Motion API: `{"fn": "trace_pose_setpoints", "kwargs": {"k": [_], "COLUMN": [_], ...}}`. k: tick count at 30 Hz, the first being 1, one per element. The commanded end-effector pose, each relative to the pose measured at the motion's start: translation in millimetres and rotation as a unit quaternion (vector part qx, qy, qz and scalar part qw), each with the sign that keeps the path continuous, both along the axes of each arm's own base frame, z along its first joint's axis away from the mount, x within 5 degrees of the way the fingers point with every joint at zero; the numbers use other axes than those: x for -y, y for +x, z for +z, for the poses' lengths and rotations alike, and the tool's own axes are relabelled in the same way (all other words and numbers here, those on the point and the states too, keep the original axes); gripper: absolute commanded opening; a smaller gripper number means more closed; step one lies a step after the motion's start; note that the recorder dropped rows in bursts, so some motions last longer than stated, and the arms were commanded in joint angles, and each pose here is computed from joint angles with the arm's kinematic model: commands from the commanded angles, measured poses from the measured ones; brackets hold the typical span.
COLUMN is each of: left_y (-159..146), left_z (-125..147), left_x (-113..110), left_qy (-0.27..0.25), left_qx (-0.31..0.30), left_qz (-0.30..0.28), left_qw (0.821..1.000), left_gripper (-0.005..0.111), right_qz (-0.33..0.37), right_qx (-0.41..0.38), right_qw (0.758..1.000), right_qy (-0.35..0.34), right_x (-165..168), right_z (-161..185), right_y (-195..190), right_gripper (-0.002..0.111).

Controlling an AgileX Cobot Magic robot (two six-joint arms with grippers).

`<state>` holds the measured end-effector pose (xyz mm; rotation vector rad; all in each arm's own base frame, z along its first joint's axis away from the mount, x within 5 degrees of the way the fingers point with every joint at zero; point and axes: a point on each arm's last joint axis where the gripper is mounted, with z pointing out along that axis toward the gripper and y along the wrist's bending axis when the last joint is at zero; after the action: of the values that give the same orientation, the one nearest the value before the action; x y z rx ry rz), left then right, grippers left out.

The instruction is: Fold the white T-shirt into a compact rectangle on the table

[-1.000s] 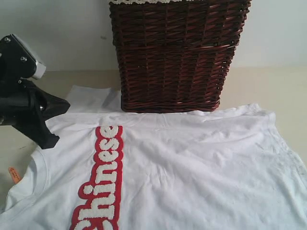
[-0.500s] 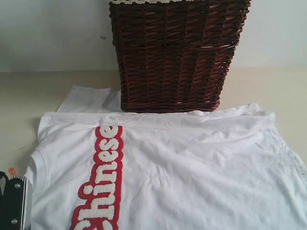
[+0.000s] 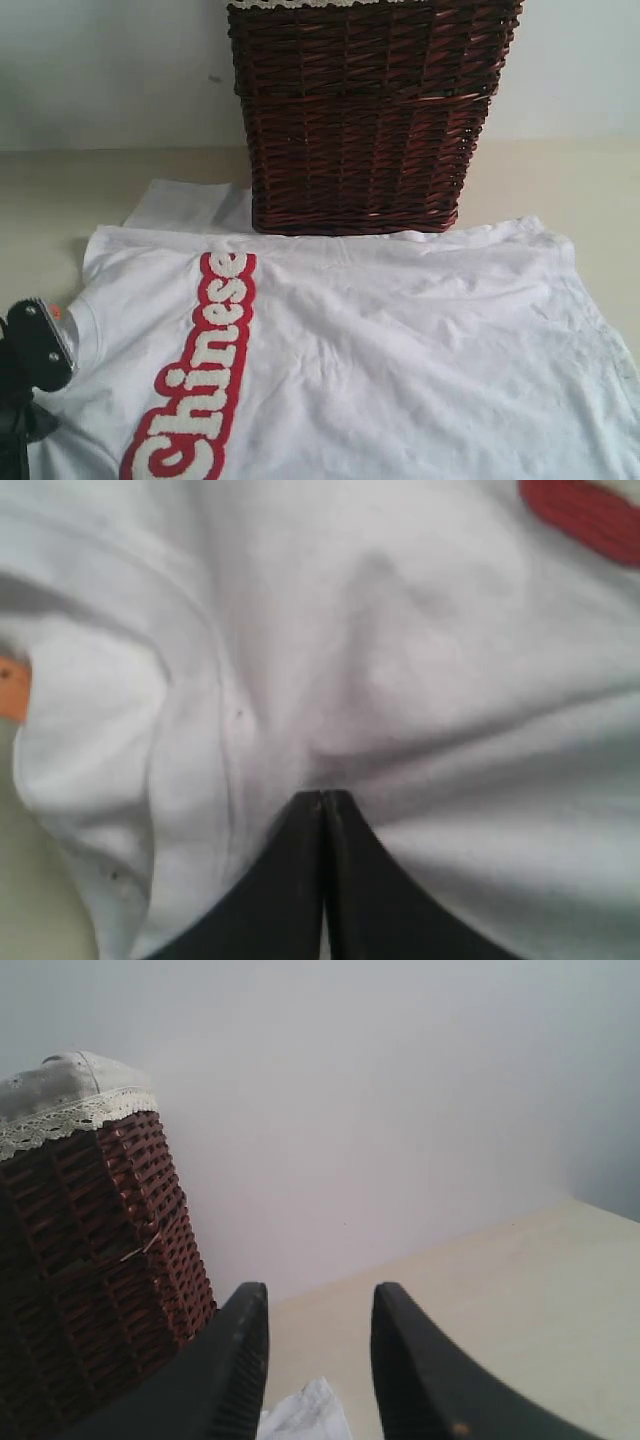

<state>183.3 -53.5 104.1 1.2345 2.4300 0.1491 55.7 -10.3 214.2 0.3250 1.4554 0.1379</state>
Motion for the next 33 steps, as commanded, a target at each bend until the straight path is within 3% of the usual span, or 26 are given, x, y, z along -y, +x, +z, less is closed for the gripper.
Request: {"fn": "trace_pose_setpoints", "kwargs": {"k": [1, 4, 7, 11, 15, 17, 18, 21, 23, 31, 33], "left_y": [10.4, 20.0, 25.1, 21.4, 28.2, 30.9, 28.8, 19.4, 18.3, 23.5, 26.5], "left_z": [9.6, 29.3, 51.4, 67.7, 81.6, 89.6, 92.3, 98.1, 103.2, 101.6, 95.5], "left_x": [-8.4, -4.9, 0.2, 2.5, 9.2, 21.0, 29.3, 47.1, 52.3, 54.9, 54.3], "left_qy": [0.012, 0.011, -0.029, -0.072, -0.089, -0.111, -0.111, -0.118, -0.115, -0.127, -0.125], "left_qx": [0.03, 0.08, 0.122, 0.149, 0.174, 0.182, 0.182, 0.189, 0.206, 0.195, 0.182], "left_qz": [0.095, 0.056, 0.06, 0.073, 0.039, -0.034, -0.114, -0.296, -0.355, -0.348, -0.334], "left_qw": [0.995, 0.995, 0.99, 0.983, 0.98, 0.976, 0.97, 0.929, 0.905, 0.908, 0.916], "left_gripper": [0.0, 0.0, 0.0, 0.0, 0.0, 0.0, 0.0, 0.0, 0.0, 0.0, 0.0], "right_qz": [-0.002, -0.002, -0.002, -0.002, -0.002, -0.002, -0.002, -0.002, -0.002, -0.002, -0.002], "right_qx": [0.0, 0.0, 0.0, 0.0, 0.0, 0.0, 0.0, 0.0, 0.0, 0.0, 0.0], "right_qw": [1.0, 1.0, 1.0, 1.0, 1.0, 1.0, 1.0, 1.0, 1.0, 1.0, 1.0], "right_qy": [-0.004, -0.005, -0.005, -0.005, -0.005, -0.005, -0.004, -0.003, -0.003, -0.003, -0.005], "right_x": [0.1, 0.1, 0.1, 0.1, 0.1, 0.1, 0.1, 0.1, 0.1, 0.1, 0.1], "right_z": [-1.3, -1.3, -1.3, -1.3, -1.3, -1.3, -1.3, -1.3, -1.3, -1.3, -1.3], "right_y": [-0.3, -0.3, -0.3, -0.3, -0.3, -0.3, -0.3, -0.3, -0.3, -0.3, -0.3], "right_gripper": [0.035, 0.035, 0.035, 0.035, 0.035, 0.035, 0.035, 0.035, 0.035, 0.035, 0.035]}}
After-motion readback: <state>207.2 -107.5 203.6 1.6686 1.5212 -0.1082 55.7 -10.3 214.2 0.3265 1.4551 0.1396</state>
